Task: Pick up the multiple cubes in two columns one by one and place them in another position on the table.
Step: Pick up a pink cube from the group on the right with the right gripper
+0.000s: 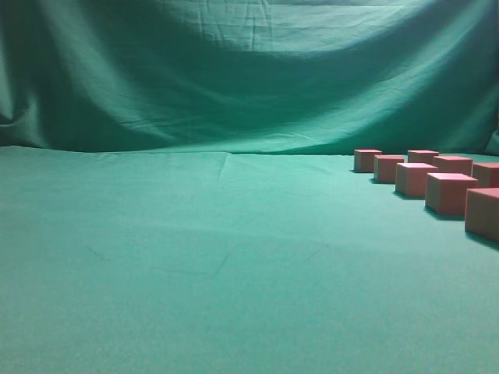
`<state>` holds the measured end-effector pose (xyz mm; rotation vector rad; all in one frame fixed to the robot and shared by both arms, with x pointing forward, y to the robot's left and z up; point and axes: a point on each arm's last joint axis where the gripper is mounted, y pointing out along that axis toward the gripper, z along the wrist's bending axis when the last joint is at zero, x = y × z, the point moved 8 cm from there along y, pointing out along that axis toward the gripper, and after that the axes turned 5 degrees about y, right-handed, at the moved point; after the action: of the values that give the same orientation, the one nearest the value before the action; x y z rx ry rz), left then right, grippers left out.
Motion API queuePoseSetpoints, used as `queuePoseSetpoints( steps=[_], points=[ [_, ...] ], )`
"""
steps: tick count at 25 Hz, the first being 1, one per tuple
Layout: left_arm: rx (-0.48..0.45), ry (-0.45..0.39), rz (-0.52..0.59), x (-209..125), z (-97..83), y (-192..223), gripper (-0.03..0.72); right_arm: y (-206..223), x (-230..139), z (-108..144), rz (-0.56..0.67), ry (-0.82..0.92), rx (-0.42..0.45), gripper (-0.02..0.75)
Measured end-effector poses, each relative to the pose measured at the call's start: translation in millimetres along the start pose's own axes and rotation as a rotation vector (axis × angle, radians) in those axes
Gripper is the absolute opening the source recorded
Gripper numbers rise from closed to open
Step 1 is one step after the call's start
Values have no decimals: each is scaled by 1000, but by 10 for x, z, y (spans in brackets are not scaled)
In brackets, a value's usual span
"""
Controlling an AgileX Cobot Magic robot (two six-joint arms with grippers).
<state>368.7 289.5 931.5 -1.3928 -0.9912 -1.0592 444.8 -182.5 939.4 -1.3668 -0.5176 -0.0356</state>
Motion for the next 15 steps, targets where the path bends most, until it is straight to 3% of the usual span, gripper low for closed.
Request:
queuePoseSetpoints(
  steps=[8,9,10,15],
  points=[
    [0,0,0,0,0,0,0,402,183,59,38,-38,-18,0],
    [0,0,0,0,0,0,0,442,212,56,36,-45,-21,49],
    [0,0,0,0,0,0,0,477,226,52,42,-59,-25,49],
    [0,0,0,0,0,0,0,602,259,28,54,-114,-40,368]
  ],
)
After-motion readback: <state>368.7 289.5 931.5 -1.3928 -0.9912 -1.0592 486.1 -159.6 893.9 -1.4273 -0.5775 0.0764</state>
